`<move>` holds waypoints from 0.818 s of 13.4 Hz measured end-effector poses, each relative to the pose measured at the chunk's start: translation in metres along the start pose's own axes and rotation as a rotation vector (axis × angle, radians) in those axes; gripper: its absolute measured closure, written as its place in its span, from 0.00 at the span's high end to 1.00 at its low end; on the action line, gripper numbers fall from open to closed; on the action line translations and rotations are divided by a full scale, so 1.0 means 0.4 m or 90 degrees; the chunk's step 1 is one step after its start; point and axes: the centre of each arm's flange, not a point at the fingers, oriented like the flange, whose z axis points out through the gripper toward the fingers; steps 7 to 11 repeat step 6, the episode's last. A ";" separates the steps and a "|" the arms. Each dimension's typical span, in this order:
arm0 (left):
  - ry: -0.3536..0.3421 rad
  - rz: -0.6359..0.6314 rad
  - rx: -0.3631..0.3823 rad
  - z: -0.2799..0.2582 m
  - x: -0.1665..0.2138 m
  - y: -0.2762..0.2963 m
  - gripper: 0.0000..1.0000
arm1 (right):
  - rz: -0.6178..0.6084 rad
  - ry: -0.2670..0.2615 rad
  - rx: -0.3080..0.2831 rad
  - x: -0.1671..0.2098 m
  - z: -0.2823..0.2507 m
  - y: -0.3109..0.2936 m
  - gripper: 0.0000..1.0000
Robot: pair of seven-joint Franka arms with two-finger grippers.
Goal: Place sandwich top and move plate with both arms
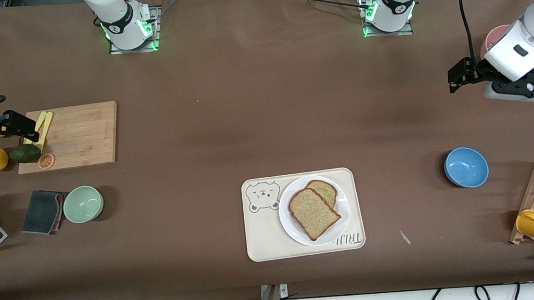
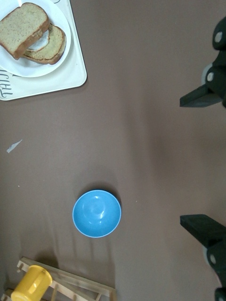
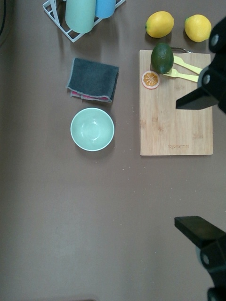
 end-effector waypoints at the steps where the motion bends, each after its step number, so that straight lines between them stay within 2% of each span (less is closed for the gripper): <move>1: 0.000 -0.009 0.000 0.007 -0.011 0.006 1.00 | 0.000 0.000 0.000 0.000 0.000 0.000 1.00; 11: 0.003 -0.021 0.000 0.017 -0.014 0.012 1.00 | 0.000 0.000 0.000 0.000 0.000 0.000 1.00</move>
